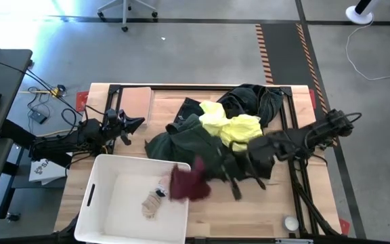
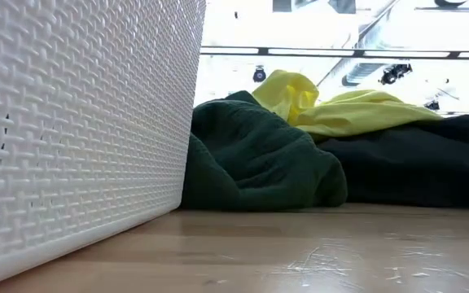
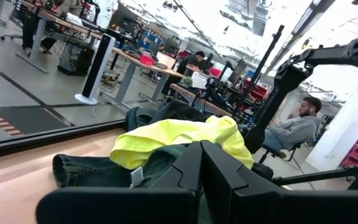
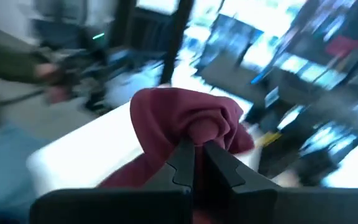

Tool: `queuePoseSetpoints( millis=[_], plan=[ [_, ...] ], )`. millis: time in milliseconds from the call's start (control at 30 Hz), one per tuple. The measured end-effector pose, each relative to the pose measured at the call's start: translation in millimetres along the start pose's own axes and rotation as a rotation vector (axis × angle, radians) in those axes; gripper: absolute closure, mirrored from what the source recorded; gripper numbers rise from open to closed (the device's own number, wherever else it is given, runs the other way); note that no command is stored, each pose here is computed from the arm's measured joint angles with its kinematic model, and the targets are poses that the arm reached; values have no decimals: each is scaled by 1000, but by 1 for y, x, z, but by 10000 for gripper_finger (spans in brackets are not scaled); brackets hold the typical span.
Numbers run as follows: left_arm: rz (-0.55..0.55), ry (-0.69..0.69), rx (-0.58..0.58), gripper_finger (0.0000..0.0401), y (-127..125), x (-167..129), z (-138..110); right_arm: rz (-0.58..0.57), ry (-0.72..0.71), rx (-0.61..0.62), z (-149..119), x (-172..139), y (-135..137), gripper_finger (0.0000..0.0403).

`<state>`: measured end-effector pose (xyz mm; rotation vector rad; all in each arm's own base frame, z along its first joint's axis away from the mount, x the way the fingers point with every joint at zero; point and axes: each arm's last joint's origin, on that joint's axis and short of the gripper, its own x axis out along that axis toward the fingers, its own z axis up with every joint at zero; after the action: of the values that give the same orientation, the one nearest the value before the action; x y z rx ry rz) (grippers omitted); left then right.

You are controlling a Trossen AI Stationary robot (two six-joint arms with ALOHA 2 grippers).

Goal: Sort clothes
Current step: Put the maroon underwear into the white bin, then put the green shirt into the white bin

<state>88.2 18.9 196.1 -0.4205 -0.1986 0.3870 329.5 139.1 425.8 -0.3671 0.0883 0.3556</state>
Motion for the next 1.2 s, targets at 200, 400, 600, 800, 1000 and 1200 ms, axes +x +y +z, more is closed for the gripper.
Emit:
queuePoseSetpoints(
  millis=[200, 400, 600, 800, 1000, 1200],
  plan=[
    [-2, 2, -1, 396, 0, 0, 0, -19, -22, -30, -5, 52, -42, 396],
    [-3, 5, -1, 396, 0, 0, 0, 75, 32, 30, -52, 124, -59, 380],
    [-2, 6, -1, 396, 0, 0, 0, 97, 87, 40, -83, 173, -55, 377],
    [-2, 6, -1, 396, 0, 0, 0, 148, 111, 74, -84, 183, -57, 338],
    [-9, 9, -4, 396, 0, 0, -1, 131, 142, 97, -83, 179, -57, 275],
    [-11, 12, -26, 396, 0, 0, -1, 48, 326, 24, -73, 156, -55, 262]
  ],
)
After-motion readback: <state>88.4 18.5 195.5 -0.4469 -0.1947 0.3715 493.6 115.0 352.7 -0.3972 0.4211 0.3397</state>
